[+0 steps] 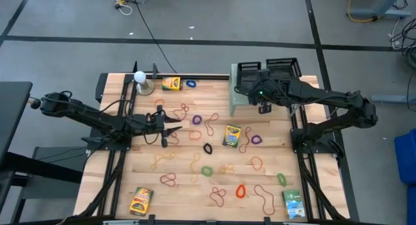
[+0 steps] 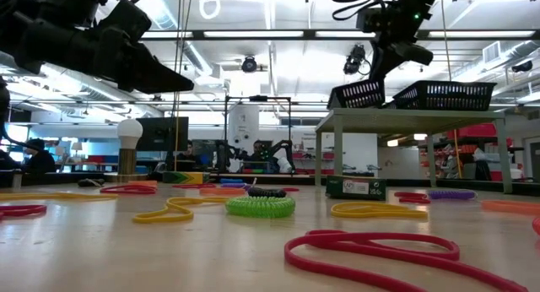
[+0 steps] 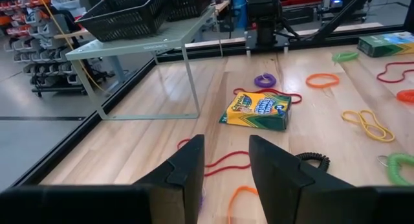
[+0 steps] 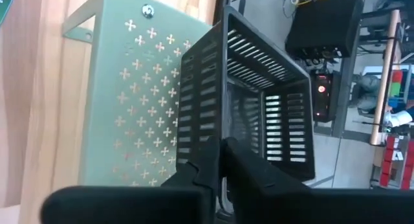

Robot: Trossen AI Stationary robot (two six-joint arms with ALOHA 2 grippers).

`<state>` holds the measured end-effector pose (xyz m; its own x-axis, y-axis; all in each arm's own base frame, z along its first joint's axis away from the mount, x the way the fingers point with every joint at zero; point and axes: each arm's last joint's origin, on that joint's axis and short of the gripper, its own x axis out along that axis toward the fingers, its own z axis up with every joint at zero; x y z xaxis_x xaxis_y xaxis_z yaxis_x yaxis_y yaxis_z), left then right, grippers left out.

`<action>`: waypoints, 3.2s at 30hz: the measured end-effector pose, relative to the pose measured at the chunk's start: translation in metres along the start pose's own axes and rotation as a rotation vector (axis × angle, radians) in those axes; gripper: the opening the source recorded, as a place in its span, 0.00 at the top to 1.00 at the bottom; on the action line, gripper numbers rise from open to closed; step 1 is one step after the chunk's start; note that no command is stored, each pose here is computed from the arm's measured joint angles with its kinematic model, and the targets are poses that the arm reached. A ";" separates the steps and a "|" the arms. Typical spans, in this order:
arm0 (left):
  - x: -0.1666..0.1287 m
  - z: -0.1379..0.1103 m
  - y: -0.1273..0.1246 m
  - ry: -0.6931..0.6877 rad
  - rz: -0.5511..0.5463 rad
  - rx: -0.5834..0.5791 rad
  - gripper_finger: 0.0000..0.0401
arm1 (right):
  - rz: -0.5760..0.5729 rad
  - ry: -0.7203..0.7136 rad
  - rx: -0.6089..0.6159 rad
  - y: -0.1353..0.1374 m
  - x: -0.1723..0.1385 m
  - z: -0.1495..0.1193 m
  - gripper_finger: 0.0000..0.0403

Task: Pick & Place Office Desk Supplies
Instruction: Put the black bin on the shelf

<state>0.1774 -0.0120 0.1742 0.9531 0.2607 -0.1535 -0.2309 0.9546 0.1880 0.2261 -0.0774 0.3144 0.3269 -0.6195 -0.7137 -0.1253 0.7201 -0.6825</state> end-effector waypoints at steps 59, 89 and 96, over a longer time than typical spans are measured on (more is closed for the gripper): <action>0.000 0.000 0.000 -0.004 -0.001 -0.054 0.68 | 0.169 0.077 0.752 -0.038 0.020 -0.040 0.99; 0.000 0.000 0.000 0.000 -0.001 -0.047 0.68 | 0.284 -0.133 0.904 -0.056 0.024 -0.031 0.98; 0.000 0.000 0.000 0.001 -0.002 -0.066 0.68 | 0.413 -0.106 0.811 -0.052 0.034 -0.026 0.98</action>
<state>0.1775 -0.0123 0.1742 0.9534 0.2589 -0.1546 -0.2414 0.9625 0.1235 0.2195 -0.1441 0.3222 0.4919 -0.2612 -0.8306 0.4316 0.9017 -0.0280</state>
